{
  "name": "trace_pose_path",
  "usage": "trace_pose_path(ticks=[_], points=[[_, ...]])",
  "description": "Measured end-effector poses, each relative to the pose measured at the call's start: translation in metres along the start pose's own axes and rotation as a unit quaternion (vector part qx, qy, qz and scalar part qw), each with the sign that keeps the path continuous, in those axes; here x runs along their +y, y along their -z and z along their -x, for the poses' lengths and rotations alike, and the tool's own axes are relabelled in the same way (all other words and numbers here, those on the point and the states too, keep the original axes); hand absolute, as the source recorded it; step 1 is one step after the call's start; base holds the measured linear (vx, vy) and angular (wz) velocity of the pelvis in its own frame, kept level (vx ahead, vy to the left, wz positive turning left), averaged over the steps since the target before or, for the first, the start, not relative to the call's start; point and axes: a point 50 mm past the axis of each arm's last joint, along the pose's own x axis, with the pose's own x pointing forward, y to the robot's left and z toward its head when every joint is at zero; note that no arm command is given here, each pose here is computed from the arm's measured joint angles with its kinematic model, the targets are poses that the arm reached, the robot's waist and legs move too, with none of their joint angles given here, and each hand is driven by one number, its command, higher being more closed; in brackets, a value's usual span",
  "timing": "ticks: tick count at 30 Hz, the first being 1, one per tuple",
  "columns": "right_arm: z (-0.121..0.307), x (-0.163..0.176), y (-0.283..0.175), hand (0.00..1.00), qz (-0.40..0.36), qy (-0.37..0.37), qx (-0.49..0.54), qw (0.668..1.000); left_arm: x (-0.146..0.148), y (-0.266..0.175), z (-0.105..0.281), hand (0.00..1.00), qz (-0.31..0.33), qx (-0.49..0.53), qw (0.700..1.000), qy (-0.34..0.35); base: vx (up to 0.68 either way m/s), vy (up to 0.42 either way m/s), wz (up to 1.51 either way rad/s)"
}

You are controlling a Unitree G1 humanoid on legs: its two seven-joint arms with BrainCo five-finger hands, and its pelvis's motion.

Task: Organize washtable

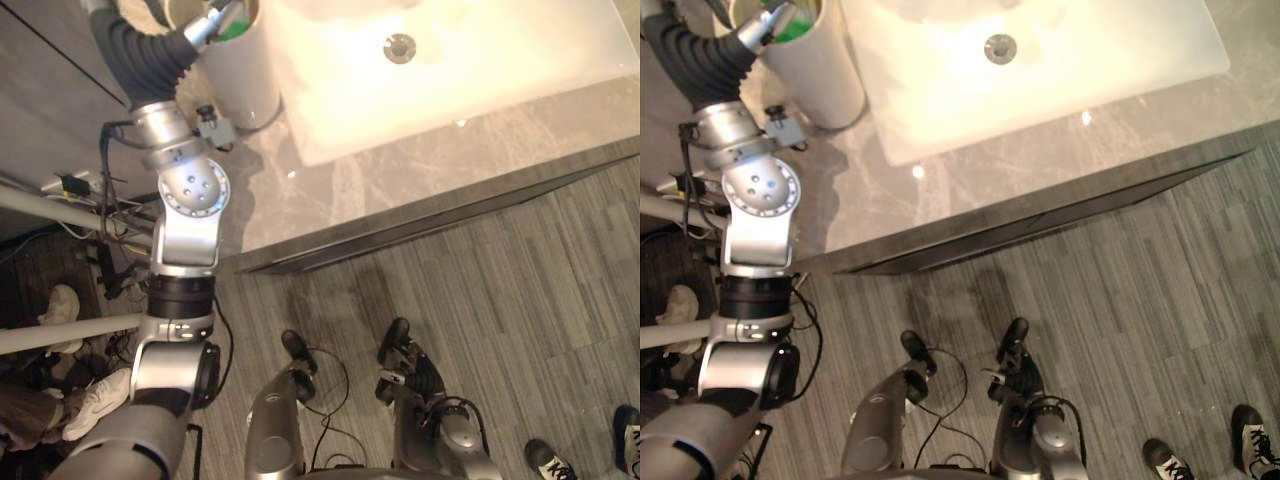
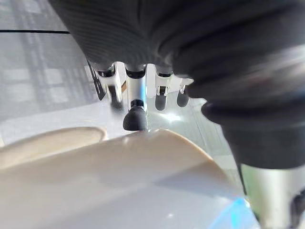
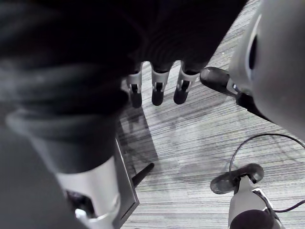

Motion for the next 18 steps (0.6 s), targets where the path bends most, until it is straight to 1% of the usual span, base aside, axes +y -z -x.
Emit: trace_pose_path(ticks=[9,13,18], points=[[0.000,0.000,0.000,0.00,0.000,-0.001,0.001,1.000,0.009,-0.014,-0.009,0.00,0.013,-0.032,0.999,-0.024,0.00,0.000,0.00],[0.000,0.000,0.000,0.00,0.000,-0.002,0.002,1.000,0.017,-0.013,-0.011,0.00,0.012,-0.029,0.998,-0.049,0.00,0.000,0.00],[0.000,0.001,0.001,0.00,0.002,-0.002,0.003,1.000,0.023,-0.011,-0.013,0.00,0.008,-0.028,0.998,-0.061,0.00,0.000,0.00]])
